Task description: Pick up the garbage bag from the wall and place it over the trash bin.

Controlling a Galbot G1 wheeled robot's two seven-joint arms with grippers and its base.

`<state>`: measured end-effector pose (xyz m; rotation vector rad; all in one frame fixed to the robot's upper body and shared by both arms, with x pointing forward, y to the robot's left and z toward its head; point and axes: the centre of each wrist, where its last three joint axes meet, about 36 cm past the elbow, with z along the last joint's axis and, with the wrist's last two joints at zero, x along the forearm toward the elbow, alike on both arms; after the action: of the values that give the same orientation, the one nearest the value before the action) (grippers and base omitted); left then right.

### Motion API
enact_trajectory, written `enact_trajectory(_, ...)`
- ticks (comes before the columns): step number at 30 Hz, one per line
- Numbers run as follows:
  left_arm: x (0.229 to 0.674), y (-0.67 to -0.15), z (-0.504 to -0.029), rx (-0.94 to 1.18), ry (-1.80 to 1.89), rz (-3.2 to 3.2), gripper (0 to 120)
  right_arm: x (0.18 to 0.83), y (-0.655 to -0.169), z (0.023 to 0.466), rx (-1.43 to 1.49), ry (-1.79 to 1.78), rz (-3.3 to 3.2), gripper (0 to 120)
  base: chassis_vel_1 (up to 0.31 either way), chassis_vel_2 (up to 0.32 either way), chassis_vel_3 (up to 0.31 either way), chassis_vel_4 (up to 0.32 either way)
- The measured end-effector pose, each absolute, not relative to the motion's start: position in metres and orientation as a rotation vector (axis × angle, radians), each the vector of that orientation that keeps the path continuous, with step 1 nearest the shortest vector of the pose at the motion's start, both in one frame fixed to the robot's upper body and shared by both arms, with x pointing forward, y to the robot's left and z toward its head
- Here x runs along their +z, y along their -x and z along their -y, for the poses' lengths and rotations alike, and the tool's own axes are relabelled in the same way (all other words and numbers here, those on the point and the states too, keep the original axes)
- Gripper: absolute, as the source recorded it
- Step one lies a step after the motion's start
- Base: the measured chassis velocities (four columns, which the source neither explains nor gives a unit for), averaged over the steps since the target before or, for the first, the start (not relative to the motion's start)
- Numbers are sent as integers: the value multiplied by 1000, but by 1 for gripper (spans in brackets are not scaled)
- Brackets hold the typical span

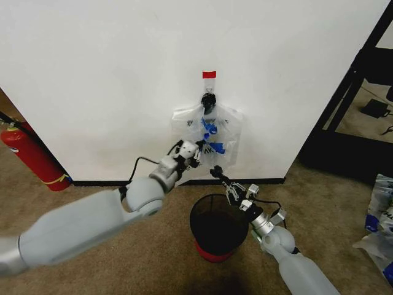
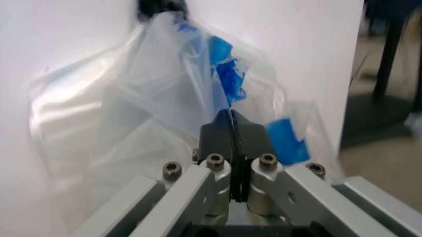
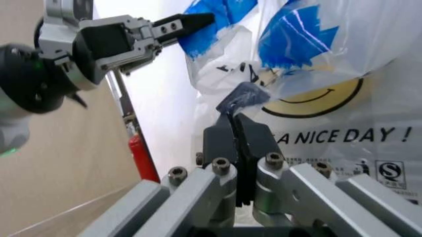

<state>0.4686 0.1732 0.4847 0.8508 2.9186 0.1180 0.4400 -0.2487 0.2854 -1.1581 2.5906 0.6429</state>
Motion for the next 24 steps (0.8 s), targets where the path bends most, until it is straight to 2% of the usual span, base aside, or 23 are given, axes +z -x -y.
enact_trajectory(1,483,-468,-174,93,-850,-2919,0,286,-440,248,642,1159,-2590,0,0,0,0,0)
enact_trajectory(2,474,-464,-178,-34,-848,-2923,0,287,-438,248,624,1160,-2589,0,0,0,0,0)
enact_trajectory(5,469,-463,-178,-89,-842,-2928,0,289,-436,248,595,1157,-2600,0,0,0,0,0)
enact_trajectory(7,456,-464,-180,-173,-805,-2945,0,299,-425,255,464,1179,-2634,7,0,0,0,0)
enact_trajectory(11,458,-465,-180,-244,-779,-2938,0,317,-413,281,236,1249,-2650,23,0,0,0,0)
enact_trajectory(12,458,-465,-180,-244,-779,-2938,0,317,-413,281,236,1249,-2650,23,0,0,0,0)
enact_trajectory(17,460,-463,-180,-294,-771,-2939,0,354,-413,333,-49,1429,-2547,45,0,0,0,0)
enact_trajectory(19,460,-462,-179,-305,-770,-2939,0,362,-414,335,-70,1411,-2538,46,0,0,0,0)
enact_trajectory(24,457,-456,-175,-371,-765,-2948,0,392,-438,317,-175,1079,-2602,70,0,0,0,0)
